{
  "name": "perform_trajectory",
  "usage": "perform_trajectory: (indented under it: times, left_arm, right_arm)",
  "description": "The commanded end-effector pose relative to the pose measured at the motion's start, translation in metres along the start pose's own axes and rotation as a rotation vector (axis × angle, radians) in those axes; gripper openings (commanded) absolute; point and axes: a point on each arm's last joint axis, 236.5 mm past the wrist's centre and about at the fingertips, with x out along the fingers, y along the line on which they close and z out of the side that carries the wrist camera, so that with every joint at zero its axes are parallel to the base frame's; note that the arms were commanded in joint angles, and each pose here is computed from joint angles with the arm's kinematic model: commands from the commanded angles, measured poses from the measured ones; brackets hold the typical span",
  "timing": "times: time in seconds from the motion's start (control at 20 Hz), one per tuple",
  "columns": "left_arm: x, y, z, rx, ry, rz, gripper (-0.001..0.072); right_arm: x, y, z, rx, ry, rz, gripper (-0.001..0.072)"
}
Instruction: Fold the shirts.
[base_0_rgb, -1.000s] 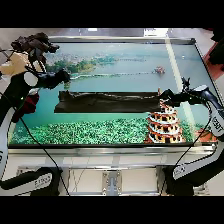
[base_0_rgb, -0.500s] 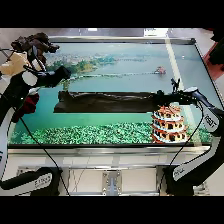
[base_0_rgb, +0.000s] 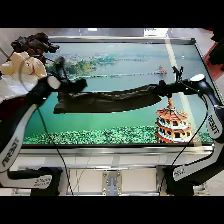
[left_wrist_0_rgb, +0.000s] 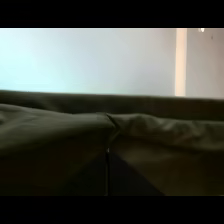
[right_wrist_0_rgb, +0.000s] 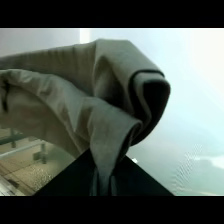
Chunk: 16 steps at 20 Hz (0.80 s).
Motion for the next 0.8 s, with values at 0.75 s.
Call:
perform_trajectory:
  times: [0.75]
  left_arm:
    - [-0.011,-0.075,0.11,0.131,-0.173,-0.148,0.0013]
  right_arm:
    - [0.046,0.224,-0.012,-0.407,-0.062,-0.055,0.003]
